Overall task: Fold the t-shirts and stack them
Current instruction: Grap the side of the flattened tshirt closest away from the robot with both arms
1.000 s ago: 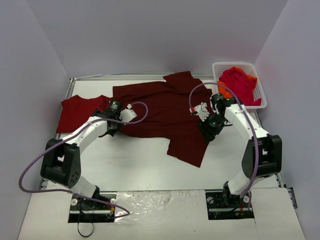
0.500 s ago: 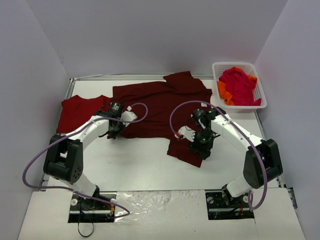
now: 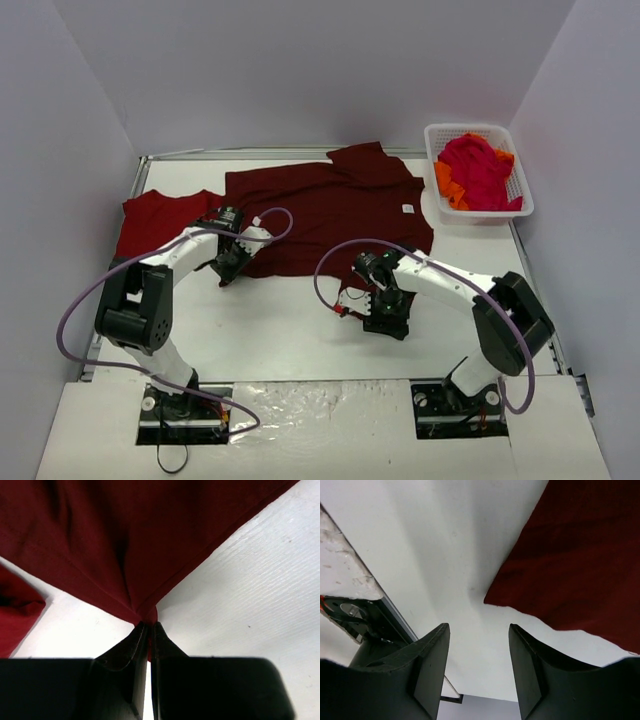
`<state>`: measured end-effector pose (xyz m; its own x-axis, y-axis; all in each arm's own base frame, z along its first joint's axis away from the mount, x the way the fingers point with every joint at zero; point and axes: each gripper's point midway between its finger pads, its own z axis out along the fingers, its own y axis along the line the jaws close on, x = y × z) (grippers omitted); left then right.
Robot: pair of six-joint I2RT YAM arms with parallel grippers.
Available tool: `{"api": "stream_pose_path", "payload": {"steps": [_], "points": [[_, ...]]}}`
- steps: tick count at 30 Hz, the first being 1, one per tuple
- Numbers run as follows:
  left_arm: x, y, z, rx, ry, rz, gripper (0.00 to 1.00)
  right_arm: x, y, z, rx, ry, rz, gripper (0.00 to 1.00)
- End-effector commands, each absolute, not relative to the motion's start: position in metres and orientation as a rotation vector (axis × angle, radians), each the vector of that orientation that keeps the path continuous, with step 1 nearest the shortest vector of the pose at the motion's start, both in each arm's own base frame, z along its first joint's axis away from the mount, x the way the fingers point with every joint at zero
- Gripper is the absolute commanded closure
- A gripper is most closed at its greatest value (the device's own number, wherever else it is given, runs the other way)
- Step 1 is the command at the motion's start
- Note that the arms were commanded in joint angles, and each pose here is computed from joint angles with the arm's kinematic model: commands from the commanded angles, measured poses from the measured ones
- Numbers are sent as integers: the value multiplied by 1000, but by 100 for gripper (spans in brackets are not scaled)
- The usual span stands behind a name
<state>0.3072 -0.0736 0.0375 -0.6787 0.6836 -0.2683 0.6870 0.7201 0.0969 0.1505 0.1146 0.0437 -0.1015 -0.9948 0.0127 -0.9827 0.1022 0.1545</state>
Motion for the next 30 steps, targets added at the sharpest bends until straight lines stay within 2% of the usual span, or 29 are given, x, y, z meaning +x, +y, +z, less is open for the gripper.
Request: {"api": "stream_pose_path", "payload": {"steps": [1, 13, 30], "points": [[310, -80, 47, 1067, 2637, -68, 98, 146, 109, 32, 1982, -2208, -102, 53], [309, -77, 42, 1072, 2641, -48, 98, 148, 111, 14, 1947, -2184, -92, 54], [307, -78, 42, 1074, 2628, -56, 98, 168, 99, 11, 1849, -2289, 82, 55]]}}
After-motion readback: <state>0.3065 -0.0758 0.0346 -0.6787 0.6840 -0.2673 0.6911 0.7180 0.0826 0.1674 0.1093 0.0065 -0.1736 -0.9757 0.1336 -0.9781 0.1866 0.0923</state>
